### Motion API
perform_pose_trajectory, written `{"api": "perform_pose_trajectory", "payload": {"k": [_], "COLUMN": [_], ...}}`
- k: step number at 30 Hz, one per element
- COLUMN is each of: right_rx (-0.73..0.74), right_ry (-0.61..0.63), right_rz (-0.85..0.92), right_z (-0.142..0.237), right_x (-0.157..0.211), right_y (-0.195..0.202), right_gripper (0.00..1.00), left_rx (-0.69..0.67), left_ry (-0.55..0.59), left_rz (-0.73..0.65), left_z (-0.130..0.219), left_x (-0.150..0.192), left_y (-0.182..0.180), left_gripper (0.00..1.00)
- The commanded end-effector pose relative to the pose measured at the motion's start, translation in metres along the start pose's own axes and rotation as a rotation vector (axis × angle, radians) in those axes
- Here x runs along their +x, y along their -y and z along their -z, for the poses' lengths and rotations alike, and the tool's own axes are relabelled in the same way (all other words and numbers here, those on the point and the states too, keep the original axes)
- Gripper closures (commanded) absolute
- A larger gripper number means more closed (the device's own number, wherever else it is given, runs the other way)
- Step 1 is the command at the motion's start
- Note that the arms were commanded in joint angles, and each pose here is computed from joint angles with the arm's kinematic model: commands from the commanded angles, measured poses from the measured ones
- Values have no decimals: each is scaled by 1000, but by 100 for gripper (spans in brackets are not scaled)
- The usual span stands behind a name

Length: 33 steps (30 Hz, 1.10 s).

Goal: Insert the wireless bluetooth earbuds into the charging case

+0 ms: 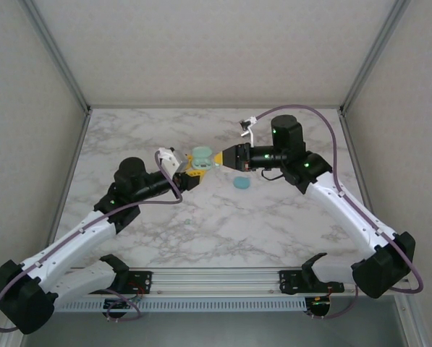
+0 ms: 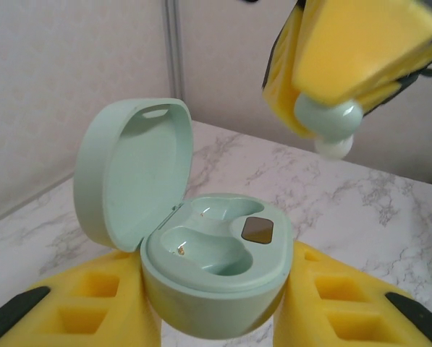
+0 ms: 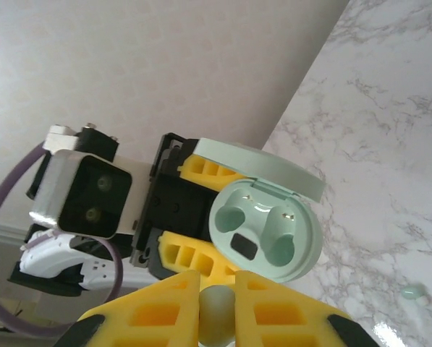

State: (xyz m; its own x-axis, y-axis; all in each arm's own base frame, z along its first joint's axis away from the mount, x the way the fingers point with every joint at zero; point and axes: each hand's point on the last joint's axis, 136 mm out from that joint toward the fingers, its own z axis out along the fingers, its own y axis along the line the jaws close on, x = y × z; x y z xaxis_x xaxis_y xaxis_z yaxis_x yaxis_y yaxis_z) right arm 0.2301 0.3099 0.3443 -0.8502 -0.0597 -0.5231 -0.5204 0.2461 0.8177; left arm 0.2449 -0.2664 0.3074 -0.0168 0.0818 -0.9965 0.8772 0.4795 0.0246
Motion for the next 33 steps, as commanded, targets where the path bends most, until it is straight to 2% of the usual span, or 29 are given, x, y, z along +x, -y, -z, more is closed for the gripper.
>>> {"api": "perform_pose_trajectory", "payload": {"k": [1,10,28,33], "right_rx": [-13,-48,34,55], "right_ry": [20,48,36,10], "right_rz": [78,93,66,57], "right_z": [-6,-8,-19,-20], "right_x": [-9,-17,-14,-8], "right_y": [-10,-22,2,7], "right_gripper": [84,85,85,77], "left_rx": [47,55,70,63], "left_ry": [91,69,86,104], "left_rz": [-57,-62,-52,-49], "left_z": [1,2,1,2], "left_x": [-34,-30,-37,-40], "left_y": [11,14,17,16], "left_gripper": [77,77,77,77]}}
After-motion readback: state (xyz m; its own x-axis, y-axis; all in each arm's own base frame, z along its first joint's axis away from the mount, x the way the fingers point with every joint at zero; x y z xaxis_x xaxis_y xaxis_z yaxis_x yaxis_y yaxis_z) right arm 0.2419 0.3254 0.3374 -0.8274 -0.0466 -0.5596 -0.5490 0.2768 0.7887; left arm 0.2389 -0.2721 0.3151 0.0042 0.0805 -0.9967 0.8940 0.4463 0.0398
